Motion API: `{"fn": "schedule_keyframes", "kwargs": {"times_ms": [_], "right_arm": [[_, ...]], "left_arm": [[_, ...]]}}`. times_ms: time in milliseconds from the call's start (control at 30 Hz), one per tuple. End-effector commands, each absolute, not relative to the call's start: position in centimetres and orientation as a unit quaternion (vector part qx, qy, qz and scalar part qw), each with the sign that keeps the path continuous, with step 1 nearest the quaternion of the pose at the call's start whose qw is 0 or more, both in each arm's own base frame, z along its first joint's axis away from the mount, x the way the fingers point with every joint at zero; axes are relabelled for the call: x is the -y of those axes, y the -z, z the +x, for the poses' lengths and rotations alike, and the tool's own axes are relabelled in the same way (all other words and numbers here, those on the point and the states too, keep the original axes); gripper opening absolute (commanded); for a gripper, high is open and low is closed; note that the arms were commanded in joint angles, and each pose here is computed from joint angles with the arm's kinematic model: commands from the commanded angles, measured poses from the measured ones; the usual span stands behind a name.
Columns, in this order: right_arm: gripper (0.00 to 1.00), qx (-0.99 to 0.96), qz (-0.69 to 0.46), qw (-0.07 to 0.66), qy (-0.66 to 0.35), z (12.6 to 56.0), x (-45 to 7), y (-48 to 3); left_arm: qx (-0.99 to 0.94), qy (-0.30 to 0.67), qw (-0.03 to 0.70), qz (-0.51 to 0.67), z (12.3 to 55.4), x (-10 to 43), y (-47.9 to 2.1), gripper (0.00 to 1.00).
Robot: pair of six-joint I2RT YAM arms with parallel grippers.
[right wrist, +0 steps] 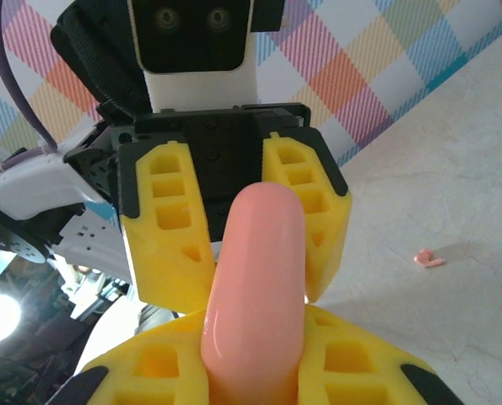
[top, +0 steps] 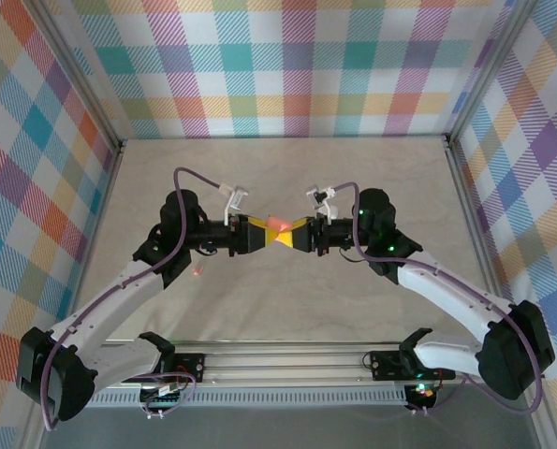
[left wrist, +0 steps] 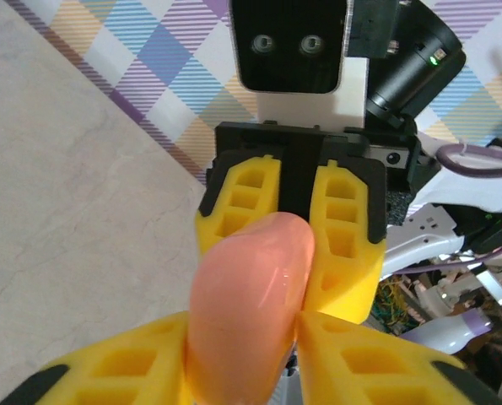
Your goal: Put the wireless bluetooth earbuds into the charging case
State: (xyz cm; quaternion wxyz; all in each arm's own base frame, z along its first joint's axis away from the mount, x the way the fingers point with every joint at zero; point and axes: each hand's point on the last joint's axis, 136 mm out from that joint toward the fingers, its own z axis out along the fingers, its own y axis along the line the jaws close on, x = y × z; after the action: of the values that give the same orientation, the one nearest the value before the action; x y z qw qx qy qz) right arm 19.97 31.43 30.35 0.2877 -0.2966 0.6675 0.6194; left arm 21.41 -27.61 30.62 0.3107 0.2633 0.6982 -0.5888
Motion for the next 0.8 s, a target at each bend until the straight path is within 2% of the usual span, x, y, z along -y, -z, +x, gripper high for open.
{"fn": "schedule_keyframes", "kwargs": {"times_ms": [0, 67, 167, 267, 467, 600, 767], "right_arm": [[0.00, -0.649, -0.307, 0.288, -0.633, 19.7, -31.7, -31.2], [0.00, -0.650, -0.309, 0.284, -0.634, 19.7, -31.7, -31.0], [0.00, -0.658, -0.306, 0.280, -0.629, 19.8, -31.8, -30.6], [0.22, -0.683, -0.287, 0.286, -0.608, 20.7, -31.6, -29.9], [0.52, -0.708, -0.257, 0.299, -0.586, 21.5, -29.6, -30.1], [0.61, -0.718, -0.265, 0.317, -0.560, 21.2, -28.1, -30.6], [0.64, -0.720, -0.310, 0.318, -0.533, 20.3, -28.1, -30.5]], "left_arm": [[-0.675, 0.599, 0.322, 0.285, 20.7, 27.6, -31.9, 0.28], [-0.672, 0.602, 0.320, 0.288, 20.7, 27.6, -32.0, 0.24], [-0.670, 0.605, 0.315, 0.293, 20.6, 27.7, -32.0, 0.11], [-0.673, 0.597, 0.318, 0.298, 20.4, 27.6, -31.9, 0.00], [-0.710, 0.526, 0.354, 0.308, 20.3, 26.0, -29.9, 0.00], [-0.716, 0.484, 0.403, 0.303, 20.8, 24.9, -29.6, 0.00], [-0.710, 0.453, 0.441, 0.311, 21.1, 24.1, -29.3, 0.00]]}}
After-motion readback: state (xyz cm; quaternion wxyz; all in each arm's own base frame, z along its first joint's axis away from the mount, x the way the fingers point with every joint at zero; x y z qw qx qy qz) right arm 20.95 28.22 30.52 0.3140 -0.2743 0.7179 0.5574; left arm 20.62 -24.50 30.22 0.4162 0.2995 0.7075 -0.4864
